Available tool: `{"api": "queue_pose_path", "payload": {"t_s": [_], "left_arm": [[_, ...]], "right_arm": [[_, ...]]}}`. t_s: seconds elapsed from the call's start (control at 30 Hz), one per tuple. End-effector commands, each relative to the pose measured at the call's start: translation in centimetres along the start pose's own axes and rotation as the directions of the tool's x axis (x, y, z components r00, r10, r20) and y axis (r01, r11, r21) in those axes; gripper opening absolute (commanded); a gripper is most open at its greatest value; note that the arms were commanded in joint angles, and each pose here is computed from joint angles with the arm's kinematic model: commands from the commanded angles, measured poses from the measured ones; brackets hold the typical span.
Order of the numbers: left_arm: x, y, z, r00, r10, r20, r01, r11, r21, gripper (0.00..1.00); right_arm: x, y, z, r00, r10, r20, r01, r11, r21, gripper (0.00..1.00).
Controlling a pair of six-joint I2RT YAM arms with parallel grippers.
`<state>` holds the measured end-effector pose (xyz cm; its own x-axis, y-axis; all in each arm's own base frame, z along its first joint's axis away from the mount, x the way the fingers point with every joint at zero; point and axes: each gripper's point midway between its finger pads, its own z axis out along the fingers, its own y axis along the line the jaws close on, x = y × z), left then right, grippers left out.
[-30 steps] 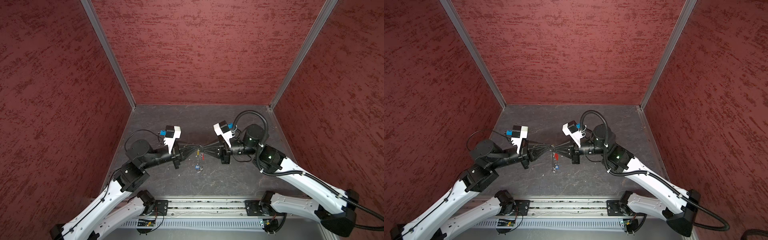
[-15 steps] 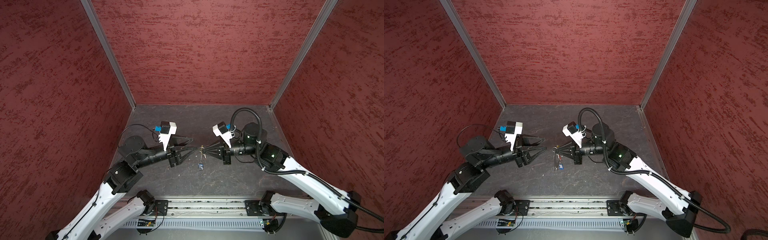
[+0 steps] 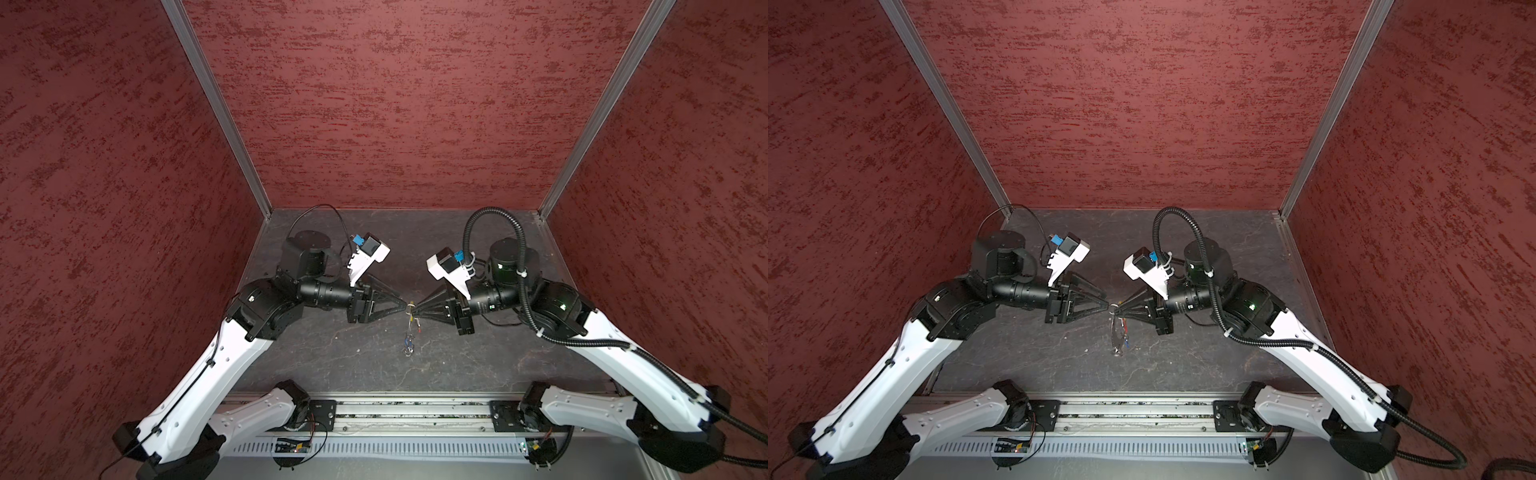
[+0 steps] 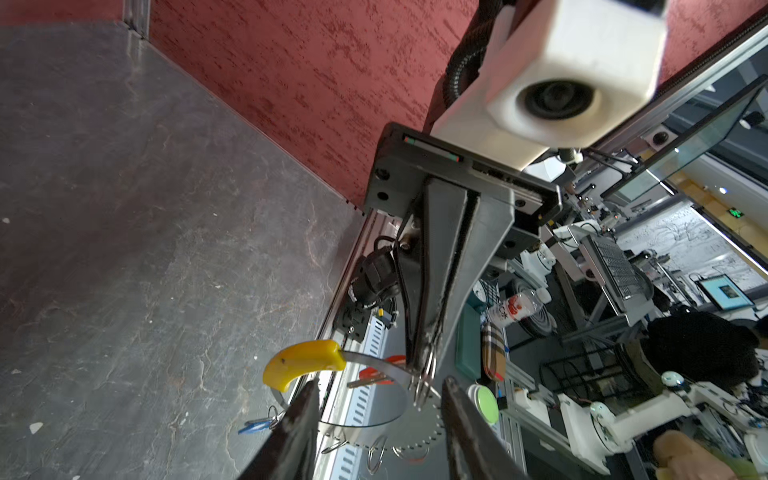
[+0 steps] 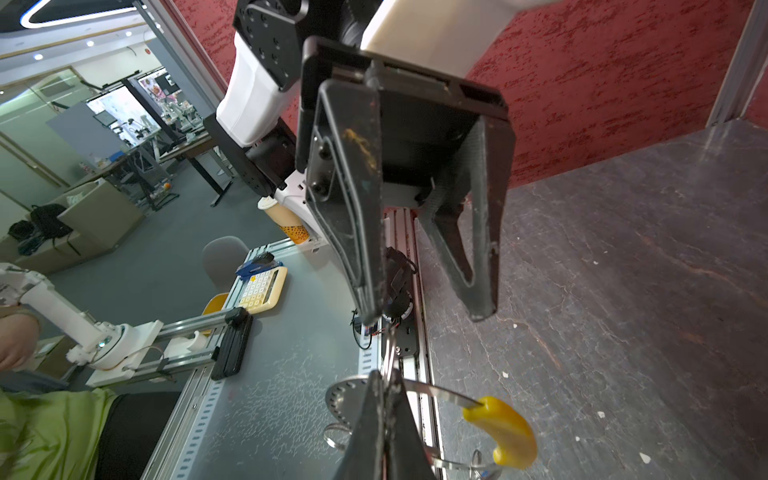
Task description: Remove the keys from the keyring
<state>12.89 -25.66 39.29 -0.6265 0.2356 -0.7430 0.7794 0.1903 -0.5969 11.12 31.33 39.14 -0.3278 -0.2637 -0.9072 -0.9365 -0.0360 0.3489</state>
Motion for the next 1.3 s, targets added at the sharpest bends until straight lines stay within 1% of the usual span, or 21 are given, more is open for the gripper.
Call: {"api": "queue_pose_path", "payload": {"t_s": [0.0, 0.23, 0.33, 0.53, 0.7, 0.77, 0.87, 0.9, 1.1, 1.13, 1.2, 1.27], "left_arm": [[1.0, -1.7, -0.3, 0.998, 0.003, -0.058, 0.000, 0.999, 0.052, 0.41], [1.4, -2.2, 0.6, 0.994, 0.007, -0.109, 0.004, 0.996, 0.093, 0.33], [1.5, -2.2, 0.9, 0.992, 0.007, -0.123, 0.005, 0.995, 0.095, 0.32], [1.3, -2.3, 1.1, 0.991, 0.016, -0.130, -0.003, 0.995, 0.102, 0.23], [1.3, -2.3, 1.2, 0.990, 0.029, -0.136, -0.017, 0.996, 0.093, 0.19], [1.3, -2.1, 1.2, 0.990, 0.031, -0.137, -0.019, 0.996, 0.082, 0.19], [1.3, -1.9, 1.3, 0.990, 0.032, -0.138, -0.023, 0.997, 0.068, 0.23], [1.3, -1.8, 1.3, 0.990, 0.032, -0.137, -0.023, 0.998, 0.065, 0.22], [1.1, -1.5, 1.3, 0.991, 0.049, -0.127, -0.044, 0.998, 0.037, 0.09], [1.0, -1.5, 1.3, 0.991, 0.056, -0.124, -0.053, 0.998, 0.032, 0.05], [0.9, -1.3, 1.4, 0.991, 0.074, -0.115, -0.073, 0.997, 0.012, 0.00], [0.5, -1.3, 1.3, 0.990, 0.111, -0.086, -0.112, 0.994, -0.013, 0.00]], "right_arm": [[-0.2, 0.7, -0.3, 0.999, -0.035, -0.016, 0.035, 0.999, -0.024, 0.00], [-0.4, 0.4, -0.3, 0.999, -0.036, -0.021, 0.036, 0.999, -0.008, 0.00], [-0.4, 0.3, -0.2, 0.999, -0.033, -0.025, 0.033, 0.999, -0.006, 0.00], [-0.3, 0.0, 0.0, 0.999, -0.021, -0.037, 0.021, 1.000, -0.003, 0.00], [-0.1, -0.5, 0.3, 0.998, -0.014, -0.055, 0.014, 1.000, 0.008, 0.00], [0.0, -0.6, 0.3, 0.998, -0.010, -0.060, 0.010, 1.000, 0.009, 0.00], [0.2, -0.8, 0.4, 0.998, -0.004, -0.070, 0.005, 1.000, 0.011, 0.00], [0.2, -0.8, 0.5, 0.998, -0.003, -0.070, 0.003, 1.000, 0.011, 0.00], [0.2, -1.0, 0.6, 0.997, 0.001, -0.074, 0.000, 1.000, 0.017, 0.00], [0.2, -1.0, 0.6, 0.997, 0.004, -0.074, -0.003, 1.000, 0.017, 0.00], [0.1, -1.0, 0.6, 0.997, 0.002, -0.072, 0.000, 1.000, 0.019, 0.00], [0.0, -1.0, 0.6, 0.998, 0.001, -0.068, 0.000, 1.000, 0.018, 0.00]]}}
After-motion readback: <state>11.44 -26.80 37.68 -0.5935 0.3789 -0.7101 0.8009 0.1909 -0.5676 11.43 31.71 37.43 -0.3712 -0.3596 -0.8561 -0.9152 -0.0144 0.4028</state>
